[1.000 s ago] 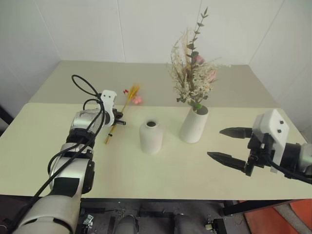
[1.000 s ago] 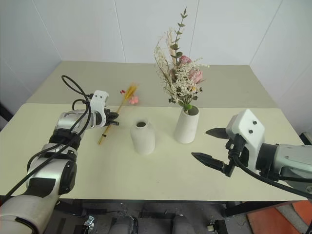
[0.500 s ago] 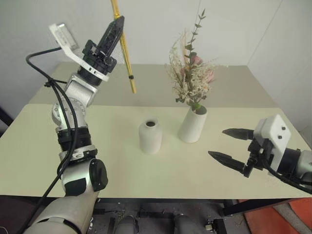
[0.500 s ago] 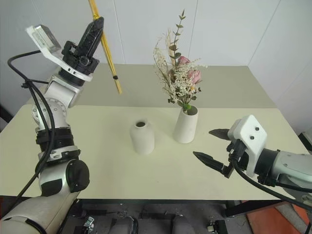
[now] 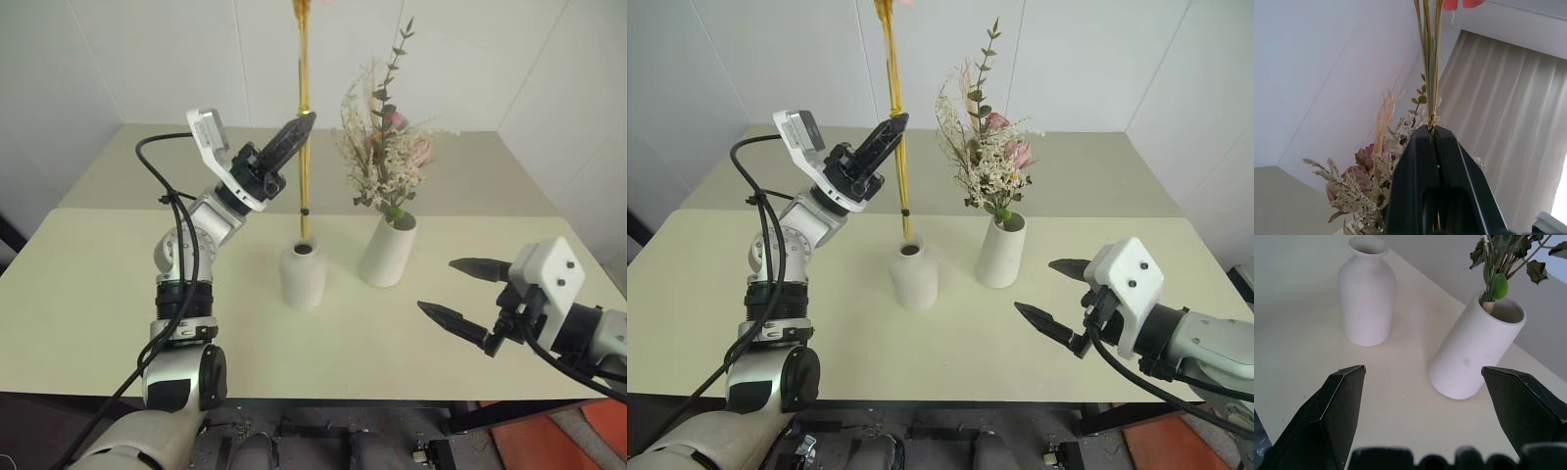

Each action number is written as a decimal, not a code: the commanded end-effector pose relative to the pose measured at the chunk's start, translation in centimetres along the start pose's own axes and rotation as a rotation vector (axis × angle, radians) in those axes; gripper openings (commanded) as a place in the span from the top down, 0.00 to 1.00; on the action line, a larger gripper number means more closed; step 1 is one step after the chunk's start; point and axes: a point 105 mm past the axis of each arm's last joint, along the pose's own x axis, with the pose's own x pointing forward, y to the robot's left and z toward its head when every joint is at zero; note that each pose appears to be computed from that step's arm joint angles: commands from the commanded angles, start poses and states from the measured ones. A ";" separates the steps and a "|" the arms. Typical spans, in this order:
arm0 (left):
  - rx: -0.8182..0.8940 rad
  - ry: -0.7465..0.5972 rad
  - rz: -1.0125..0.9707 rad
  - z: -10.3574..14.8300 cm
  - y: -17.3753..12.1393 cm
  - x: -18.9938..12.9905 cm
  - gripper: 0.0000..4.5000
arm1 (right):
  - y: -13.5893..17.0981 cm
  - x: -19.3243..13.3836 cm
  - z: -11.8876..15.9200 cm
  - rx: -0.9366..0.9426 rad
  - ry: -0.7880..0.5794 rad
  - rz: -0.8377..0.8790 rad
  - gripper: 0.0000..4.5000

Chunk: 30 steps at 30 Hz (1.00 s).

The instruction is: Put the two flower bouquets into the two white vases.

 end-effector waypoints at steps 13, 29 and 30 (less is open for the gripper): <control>0.126 0.181 -0.098 -3.2 -0.2 -2.3 0.99 | -0.4 -0.6 1.4 -0.088 -0.058 -0.049 0.00; 0.103 0.301 -0.083 -1.5 -2.1 -8.7 0.05 | -0.6 -0.8 1.4 -0.101 -0.068 -0.040 0.00; 0.090 0.296 -0.087 -1.2 -2.5 -9.0 0.01 | -0.6 -0.8 1.4 -0.099 -0.069 -0.038 0.00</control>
